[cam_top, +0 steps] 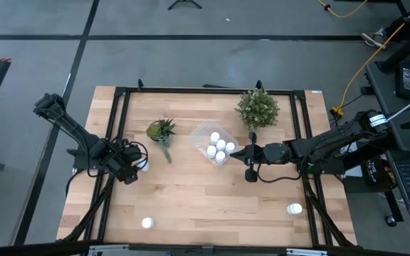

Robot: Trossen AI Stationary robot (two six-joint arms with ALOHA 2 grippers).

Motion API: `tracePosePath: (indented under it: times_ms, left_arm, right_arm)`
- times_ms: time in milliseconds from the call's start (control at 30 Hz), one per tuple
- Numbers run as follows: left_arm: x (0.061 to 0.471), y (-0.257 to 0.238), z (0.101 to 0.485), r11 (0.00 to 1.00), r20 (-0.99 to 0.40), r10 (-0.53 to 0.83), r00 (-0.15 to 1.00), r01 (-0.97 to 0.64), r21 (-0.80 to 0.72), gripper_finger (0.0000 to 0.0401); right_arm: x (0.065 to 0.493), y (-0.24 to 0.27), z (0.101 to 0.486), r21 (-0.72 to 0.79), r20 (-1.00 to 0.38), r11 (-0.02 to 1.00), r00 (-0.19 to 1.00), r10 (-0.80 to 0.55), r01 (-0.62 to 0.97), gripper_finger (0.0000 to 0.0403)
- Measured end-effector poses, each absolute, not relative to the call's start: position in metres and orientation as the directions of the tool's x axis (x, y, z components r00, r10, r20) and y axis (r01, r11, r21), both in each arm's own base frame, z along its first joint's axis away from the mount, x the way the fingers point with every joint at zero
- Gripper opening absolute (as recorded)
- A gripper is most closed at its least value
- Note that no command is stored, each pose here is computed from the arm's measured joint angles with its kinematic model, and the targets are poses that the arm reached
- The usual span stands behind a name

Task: Pick and place pill bottles into a basket
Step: Put the top left pill bottle into the transparent bin

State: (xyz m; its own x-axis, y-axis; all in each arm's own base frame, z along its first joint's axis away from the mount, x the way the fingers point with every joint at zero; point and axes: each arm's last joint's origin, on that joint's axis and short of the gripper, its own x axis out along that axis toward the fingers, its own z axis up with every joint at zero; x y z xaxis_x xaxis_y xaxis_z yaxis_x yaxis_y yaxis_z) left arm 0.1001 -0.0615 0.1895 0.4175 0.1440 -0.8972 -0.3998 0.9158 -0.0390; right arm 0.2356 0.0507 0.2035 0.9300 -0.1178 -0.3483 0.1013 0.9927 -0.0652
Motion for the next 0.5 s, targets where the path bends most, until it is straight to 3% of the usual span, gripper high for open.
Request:
tracePosePath:
  times_ms: [300, 500]
  left_arm:
    - [0.107, -0.067, 0.180, 0.915, -0.913, 0.200, 0.357, -0.401, 0.043, 0.0237]
    - [0.116, -0.073, 0.176, 0.933, -0.904, 0.189, 0.383, -0.357, 0.044, 0.0237]
  right_arm:
    - [0.236, 0.051, 0.203, -0.064, -0.348, 0.993, 0.930, -0.118, 0.102, 0.0004]
    - [0.236, 0.051, 0.204, -0.064, -0.347, 0.993, 0.930, -0.118, 0.102, 0.0004]
